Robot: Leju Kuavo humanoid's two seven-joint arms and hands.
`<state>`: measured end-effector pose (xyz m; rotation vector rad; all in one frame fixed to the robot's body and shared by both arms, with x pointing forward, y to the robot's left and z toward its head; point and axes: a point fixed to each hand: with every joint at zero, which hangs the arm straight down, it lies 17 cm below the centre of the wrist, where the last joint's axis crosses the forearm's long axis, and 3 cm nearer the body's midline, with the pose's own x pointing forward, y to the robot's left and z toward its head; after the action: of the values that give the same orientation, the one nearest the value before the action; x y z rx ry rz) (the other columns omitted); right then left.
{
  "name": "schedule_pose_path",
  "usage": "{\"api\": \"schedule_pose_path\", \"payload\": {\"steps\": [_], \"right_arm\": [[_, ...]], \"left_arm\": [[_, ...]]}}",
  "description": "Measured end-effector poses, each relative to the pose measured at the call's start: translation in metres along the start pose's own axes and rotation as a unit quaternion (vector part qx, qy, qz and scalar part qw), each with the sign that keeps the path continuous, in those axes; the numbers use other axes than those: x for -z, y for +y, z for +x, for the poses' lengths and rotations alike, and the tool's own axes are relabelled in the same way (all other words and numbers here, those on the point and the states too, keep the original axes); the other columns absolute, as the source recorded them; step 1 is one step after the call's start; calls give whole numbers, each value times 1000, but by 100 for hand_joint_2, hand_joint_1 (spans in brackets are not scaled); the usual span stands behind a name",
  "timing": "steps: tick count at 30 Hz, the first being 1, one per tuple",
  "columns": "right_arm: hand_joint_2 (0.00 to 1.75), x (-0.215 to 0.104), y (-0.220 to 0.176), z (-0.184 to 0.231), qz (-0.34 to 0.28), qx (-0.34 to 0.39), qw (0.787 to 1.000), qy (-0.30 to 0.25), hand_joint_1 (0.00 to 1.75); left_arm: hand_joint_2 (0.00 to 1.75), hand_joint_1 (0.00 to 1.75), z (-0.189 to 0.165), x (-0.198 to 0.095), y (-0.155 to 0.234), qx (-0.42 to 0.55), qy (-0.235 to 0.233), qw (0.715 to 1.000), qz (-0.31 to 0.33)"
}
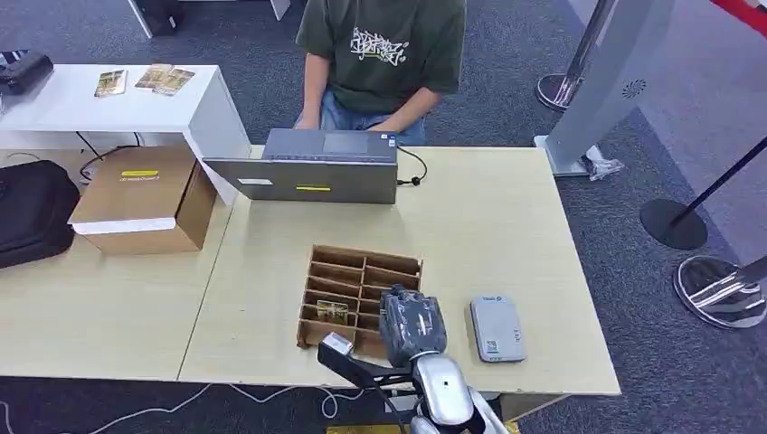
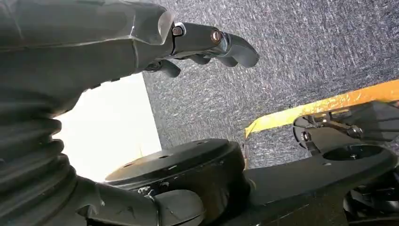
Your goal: Pass the card to the sensor for recognition and then transmit it.
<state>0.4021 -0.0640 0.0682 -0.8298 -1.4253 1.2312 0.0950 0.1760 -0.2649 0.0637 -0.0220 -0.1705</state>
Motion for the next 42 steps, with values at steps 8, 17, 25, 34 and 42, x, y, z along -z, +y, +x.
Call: {"api": "schedule_pose_path", "payload": {"steps": [8,17,25,34,42], "right_arm": [[175,-1,-64,3,-118,35,992,-7,175],[175,-10,-101,-4,-172,51,984,-1,175],[175,-18,-121,-8,-212,62,975,0,175],[175,-75,-219,-10,-421,158,890,-78,175],[175,-100,-233,-89,-480,351,803,-37,175]], "left_arm": [[175,0,0,1,0,-2,-9,1000,1],[175,0,0,1,1,7,-10,1000,3],[175,0,1,1,2,10,-12,1000,5],[175,0,4,1,4,16,-27,999,18],[175,0,1,0,1,14,-12,1000,15]]}}
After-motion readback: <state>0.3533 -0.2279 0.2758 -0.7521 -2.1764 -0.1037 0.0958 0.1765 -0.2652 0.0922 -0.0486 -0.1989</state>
